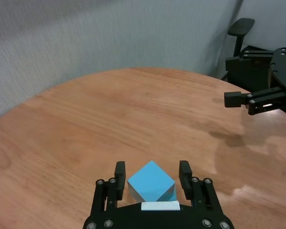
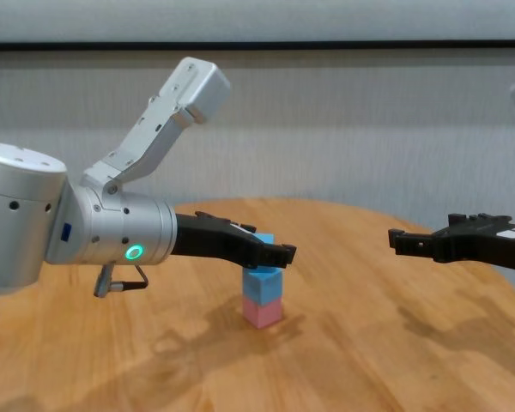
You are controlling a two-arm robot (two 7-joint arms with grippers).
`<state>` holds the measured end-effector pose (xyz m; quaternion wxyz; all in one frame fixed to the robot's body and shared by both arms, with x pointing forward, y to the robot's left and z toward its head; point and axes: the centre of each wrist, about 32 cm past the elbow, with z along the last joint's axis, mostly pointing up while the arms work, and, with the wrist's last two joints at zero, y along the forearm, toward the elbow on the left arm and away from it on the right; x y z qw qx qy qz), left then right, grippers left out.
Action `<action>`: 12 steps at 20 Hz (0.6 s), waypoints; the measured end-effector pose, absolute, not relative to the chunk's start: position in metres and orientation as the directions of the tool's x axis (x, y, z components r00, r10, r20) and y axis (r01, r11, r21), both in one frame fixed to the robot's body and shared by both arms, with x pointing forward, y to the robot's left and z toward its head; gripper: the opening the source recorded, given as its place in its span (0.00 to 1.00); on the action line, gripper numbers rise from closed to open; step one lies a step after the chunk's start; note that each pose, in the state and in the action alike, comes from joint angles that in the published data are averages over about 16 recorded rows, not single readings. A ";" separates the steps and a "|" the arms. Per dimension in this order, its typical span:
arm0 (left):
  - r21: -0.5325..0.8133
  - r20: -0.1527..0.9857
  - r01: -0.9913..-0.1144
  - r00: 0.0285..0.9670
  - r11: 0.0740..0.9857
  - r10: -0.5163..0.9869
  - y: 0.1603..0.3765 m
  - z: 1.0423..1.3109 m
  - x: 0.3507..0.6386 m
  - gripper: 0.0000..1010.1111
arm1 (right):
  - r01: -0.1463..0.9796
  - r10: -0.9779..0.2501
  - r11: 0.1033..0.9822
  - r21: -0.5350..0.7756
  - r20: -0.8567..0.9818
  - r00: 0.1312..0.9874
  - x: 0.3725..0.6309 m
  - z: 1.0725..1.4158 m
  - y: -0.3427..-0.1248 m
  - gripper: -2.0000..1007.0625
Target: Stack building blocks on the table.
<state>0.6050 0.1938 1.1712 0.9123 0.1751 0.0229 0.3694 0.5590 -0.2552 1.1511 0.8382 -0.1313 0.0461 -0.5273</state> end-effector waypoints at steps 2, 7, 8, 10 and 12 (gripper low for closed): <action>0.333 0.088 -0.667 0.726 0.667 0.682 0.194 1.172 0.605 0.77 | 0.872 -0.896 0.410 -0.269 0.061 0.440 0.559 1.151 -0.255 0.99; 0.317 0.094 -0.674 0.723 0.668 0.685 0.195 1.177 0.604 0.89 | 0.872 -0.896 0.410 -0.269 0.061 0.440 0.559 1.151 -0.255 0.99; 0.312 0.097 -0.676 0.722 0.668 0.685 0.195 1.178 0.603 0.91 | 0.872 -0.896 0.410 -0.269 0.061 0.440 0.559 1.151 -0.255 0.99; 0.302 0.104 -0.682 0.718 0.666 0.688 0.197 1.181 0.603 0.94 | 0.872 -0.896 0.410 -0.269 0.061 0.440 0.559 1.151 -0.255 0.99; 0.289 0.112 -0.692 0.711 0.662 0.694 0.200 1.185 0.602 0.97 | 0.872 -0.896 0.409 -0.269 0.061 0.440 0.559 1.151 -0.255 0.99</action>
